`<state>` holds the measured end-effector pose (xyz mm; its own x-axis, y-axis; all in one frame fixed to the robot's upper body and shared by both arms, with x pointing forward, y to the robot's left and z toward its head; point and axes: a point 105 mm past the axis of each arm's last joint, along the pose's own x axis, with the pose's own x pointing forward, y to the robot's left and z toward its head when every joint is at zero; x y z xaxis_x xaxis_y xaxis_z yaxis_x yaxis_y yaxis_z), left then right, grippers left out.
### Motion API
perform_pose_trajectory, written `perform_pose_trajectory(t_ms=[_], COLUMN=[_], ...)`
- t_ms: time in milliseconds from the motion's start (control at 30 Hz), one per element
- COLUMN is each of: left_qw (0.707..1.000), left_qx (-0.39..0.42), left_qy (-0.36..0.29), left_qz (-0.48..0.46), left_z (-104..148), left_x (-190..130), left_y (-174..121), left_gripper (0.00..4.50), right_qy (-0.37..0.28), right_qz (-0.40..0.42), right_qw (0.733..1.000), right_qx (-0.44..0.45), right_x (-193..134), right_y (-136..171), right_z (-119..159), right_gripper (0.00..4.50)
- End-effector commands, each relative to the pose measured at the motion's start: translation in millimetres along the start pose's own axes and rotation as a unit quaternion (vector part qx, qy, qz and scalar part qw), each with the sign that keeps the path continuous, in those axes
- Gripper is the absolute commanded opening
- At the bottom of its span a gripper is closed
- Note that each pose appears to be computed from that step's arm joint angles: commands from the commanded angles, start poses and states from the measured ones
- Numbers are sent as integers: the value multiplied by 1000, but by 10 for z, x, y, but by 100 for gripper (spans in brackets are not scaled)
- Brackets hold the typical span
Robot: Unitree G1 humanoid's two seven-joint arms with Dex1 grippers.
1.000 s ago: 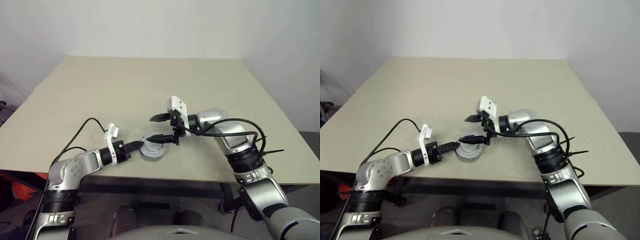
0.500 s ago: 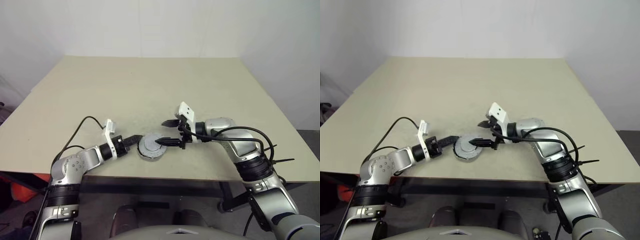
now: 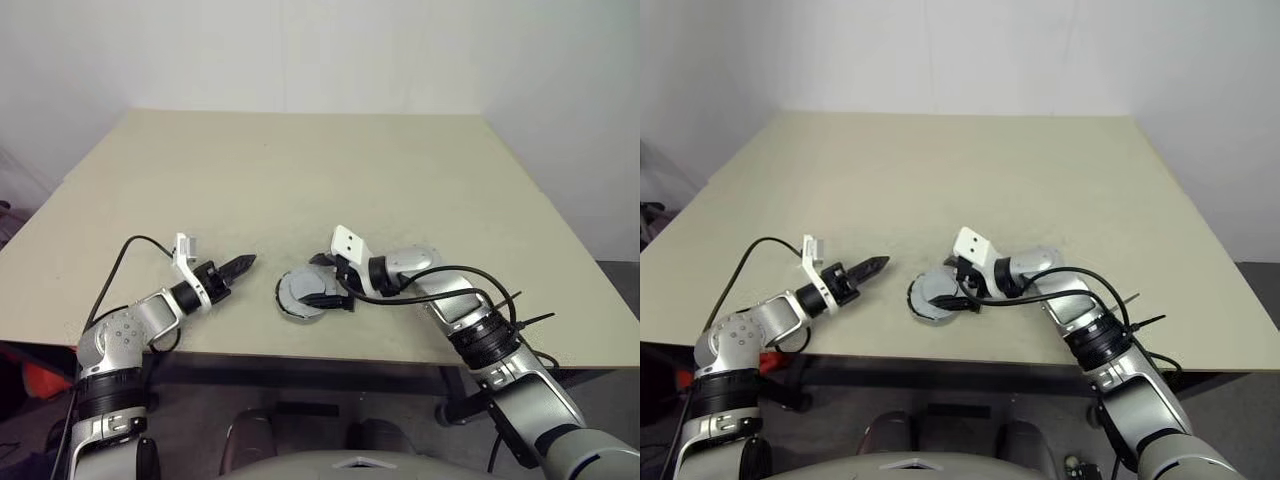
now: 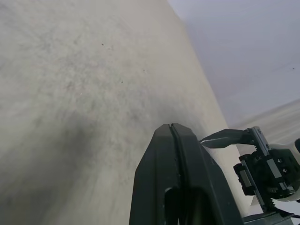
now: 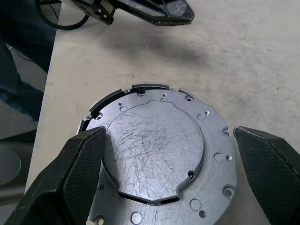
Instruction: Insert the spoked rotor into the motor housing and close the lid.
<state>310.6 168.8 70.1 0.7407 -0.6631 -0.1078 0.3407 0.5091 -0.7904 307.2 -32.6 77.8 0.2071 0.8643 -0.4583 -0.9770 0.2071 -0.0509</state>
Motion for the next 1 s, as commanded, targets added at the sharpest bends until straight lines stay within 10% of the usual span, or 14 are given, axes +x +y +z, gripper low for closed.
perform_pose_trajectory(t_ms=[33, 567, 733, 1000], left_qw=[999, 999, 999, 999], left_qx=[23, 30, 29, 30], left_qy=[-26, -25, -26, -26], left_qz=[-5, 17, 22, 26], left_z=[159, 186, 189, 184], left_x=[-37, -53, -64, -70], left_y=[-57, 19, 41, 64], left_gripper=[1, 1, 1, 1], right_qy=[3, 8, 2, -10], right_qz=[0, 4, 4, 6], right_qw=[1000, 999, 999, 998], right_qx=[-19, -36, -46, -61], right_x=[25, 38, 33, 43], right_y=[2, 39, 36, 43], right_z=[18, -2, 46, 118], right_gripper=[448, 448, 295, 295])
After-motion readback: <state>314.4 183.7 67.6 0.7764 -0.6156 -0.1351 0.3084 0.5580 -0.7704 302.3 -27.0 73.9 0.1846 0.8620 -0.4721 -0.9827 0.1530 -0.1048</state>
